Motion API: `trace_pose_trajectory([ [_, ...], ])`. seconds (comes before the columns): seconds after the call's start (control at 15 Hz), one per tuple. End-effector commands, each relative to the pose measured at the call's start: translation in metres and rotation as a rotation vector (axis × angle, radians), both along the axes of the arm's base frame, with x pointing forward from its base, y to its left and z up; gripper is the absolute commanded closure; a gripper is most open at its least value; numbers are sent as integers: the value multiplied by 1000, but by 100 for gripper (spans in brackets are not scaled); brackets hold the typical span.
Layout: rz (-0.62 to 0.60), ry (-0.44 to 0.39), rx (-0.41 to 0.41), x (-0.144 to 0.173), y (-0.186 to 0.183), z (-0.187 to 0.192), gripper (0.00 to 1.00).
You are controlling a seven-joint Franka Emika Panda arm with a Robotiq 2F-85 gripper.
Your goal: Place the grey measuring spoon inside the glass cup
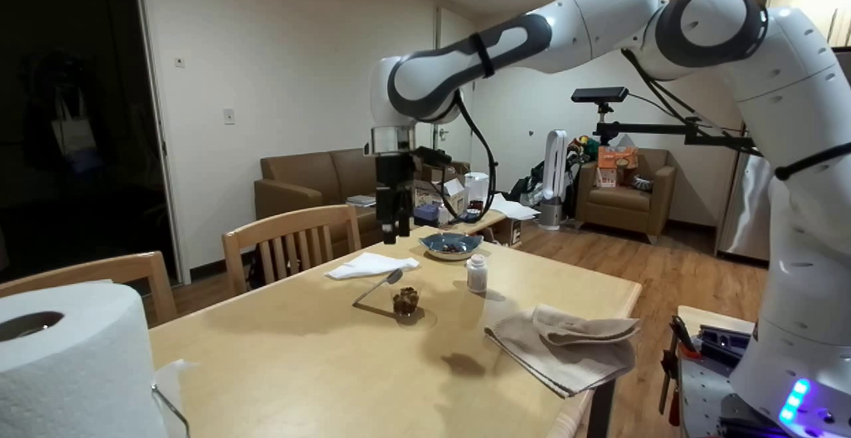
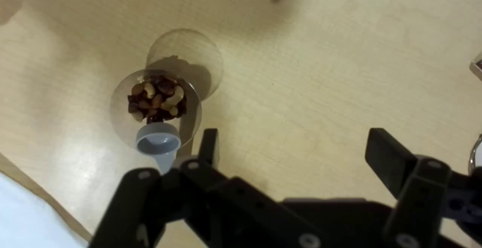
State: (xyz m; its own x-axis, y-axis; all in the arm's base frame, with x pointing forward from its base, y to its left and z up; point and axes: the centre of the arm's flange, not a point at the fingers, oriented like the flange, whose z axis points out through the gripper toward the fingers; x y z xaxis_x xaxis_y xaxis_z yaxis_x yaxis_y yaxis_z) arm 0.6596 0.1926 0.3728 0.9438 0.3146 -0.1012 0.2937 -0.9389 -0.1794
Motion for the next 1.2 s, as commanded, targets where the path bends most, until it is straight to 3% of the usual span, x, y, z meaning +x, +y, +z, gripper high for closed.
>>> trace_pose_trajectory([
  [0.0,-95,60,11,58,-15,27,0],
  [0.2,-164,152,3,94,-45,17,0],
  [0.6,-210,331,29,136,-88,-53,0],
  [0.67,-184,287,0,65,-93,-57,0],
  [0.87,-188,306,6,72,-97,-76,0],
  [1.07,-186,302,8,74,-95,-71,0],
  [1.13,-161,272,15,76,-95,-73,0],
])
